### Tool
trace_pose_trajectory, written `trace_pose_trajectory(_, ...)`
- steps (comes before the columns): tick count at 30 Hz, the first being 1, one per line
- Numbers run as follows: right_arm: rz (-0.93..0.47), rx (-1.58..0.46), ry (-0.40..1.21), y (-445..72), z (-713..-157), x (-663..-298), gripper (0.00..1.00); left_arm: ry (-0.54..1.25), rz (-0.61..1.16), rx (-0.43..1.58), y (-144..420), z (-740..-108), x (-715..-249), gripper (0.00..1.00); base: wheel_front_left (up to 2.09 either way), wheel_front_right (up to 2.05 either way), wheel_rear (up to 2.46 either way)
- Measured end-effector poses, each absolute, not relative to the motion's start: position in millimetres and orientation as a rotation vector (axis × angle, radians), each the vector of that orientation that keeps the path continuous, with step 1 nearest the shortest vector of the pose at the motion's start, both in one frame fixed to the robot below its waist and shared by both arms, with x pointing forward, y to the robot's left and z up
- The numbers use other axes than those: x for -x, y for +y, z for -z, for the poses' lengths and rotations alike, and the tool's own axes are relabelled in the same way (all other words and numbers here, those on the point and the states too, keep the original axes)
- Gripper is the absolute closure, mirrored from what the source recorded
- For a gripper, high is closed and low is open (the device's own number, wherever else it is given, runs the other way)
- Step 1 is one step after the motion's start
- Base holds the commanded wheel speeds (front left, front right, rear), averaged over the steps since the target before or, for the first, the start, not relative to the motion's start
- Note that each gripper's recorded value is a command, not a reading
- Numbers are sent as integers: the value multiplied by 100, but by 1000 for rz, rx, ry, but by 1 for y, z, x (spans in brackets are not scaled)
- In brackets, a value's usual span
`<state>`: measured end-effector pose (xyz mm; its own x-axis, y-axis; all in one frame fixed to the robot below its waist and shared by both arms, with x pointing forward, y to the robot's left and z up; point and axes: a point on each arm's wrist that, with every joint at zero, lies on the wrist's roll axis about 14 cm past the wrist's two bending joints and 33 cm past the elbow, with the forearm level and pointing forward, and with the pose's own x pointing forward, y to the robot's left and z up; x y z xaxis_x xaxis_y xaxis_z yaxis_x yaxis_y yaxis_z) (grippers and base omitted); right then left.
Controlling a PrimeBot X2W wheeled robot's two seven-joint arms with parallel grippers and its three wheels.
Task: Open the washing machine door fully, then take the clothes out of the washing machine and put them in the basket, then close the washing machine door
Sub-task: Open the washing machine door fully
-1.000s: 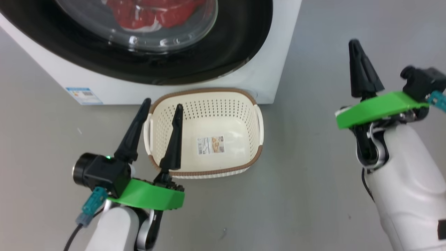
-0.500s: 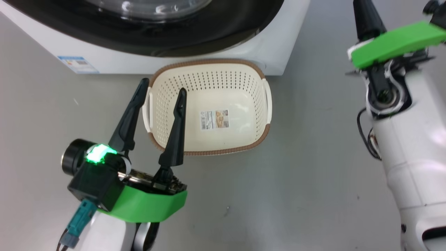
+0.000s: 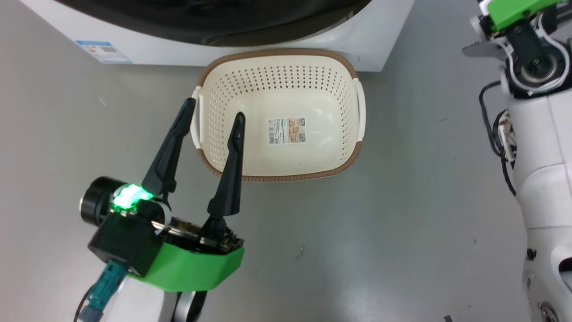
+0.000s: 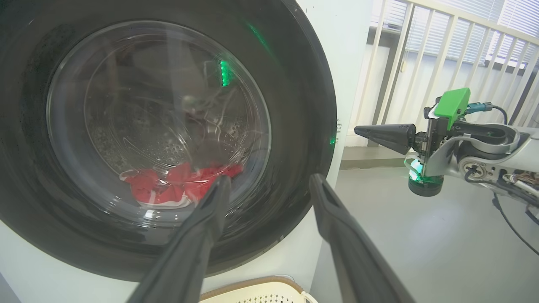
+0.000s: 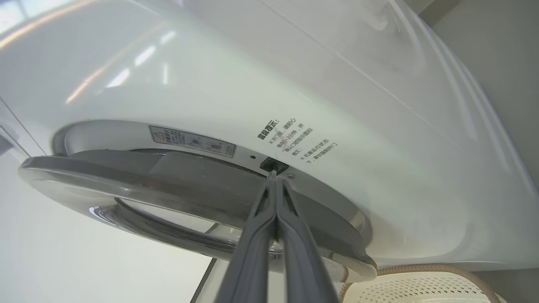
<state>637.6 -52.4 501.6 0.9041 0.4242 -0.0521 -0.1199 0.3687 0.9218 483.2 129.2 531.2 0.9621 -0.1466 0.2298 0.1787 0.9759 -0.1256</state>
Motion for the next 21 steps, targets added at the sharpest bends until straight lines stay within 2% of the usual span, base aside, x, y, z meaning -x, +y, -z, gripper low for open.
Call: trace_pose_trajectory(21,-551,-1217,413,-3,-510,-668,100,-154,122,119,143,-505,-483,0,0,0,0)
